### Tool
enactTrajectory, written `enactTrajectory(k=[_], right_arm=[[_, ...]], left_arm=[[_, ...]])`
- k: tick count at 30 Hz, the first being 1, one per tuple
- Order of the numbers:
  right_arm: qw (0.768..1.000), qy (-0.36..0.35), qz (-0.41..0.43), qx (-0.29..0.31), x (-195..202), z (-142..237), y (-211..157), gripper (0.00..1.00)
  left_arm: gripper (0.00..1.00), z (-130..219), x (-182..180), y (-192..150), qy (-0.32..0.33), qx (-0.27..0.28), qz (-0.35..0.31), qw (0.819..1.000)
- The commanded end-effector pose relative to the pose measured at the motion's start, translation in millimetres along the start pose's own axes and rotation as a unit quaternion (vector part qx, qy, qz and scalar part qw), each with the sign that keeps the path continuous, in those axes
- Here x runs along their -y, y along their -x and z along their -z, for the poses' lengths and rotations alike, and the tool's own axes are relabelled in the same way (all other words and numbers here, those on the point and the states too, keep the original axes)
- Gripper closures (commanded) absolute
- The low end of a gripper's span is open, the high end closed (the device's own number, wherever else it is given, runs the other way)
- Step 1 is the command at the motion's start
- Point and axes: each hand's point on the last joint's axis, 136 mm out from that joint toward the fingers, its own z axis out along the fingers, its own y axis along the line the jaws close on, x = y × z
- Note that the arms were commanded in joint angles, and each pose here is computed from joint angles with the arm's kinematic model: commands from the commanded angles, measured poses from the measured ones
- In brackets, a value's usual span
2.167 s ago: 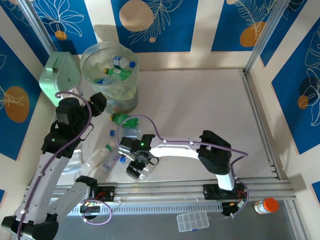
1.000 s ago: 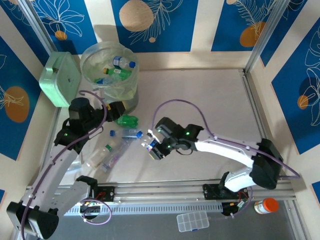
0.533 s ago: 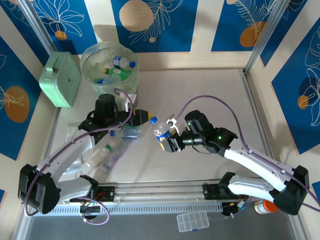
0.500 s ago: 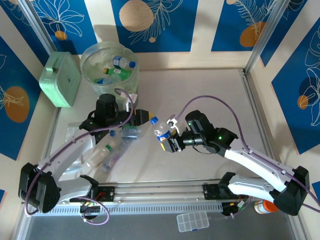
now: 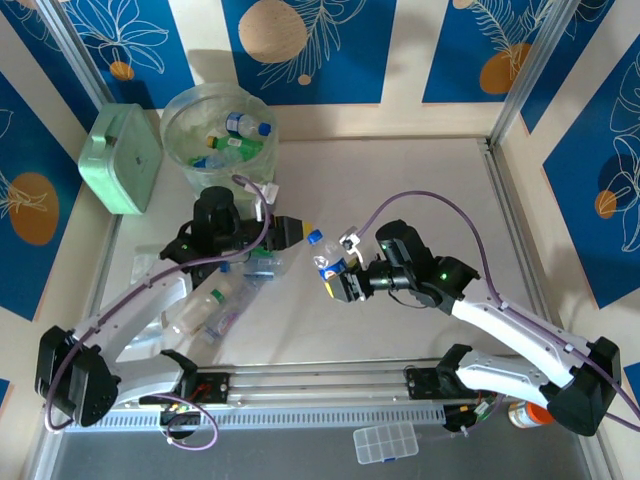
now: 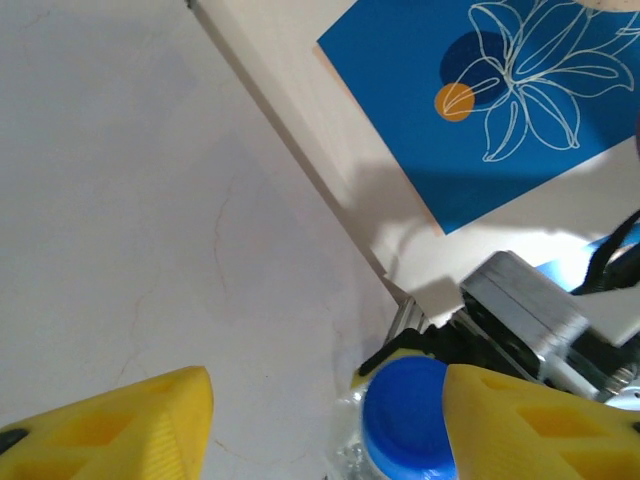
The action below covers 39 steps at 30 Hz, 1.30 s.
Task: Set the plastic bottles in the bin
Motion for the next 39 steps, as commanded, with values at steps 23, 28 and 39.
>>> enactTrajectory(k=[23,28,39], right_arm=[[1.000,0.001,-0.004,0.007,-0.1,-2.9,5.5,0.50],[1.000,-0.013,-0.004,0.009,2.4,-1.0,6.7,0.22],[0.996,0.006,0.027,0.084,-20.9,45.7,28.4,0.00]], left_arm=[[0.83,-19.2,40.2,-17.7,-0.082,-0.053,-0.052,0.994],[0.85,-14.7,42.7,-12.6,-0.072,-0.040,-0.063,0.995],[1.00,36.8,17.1,73.5,0.030,0.110,-0.050,0.992]])
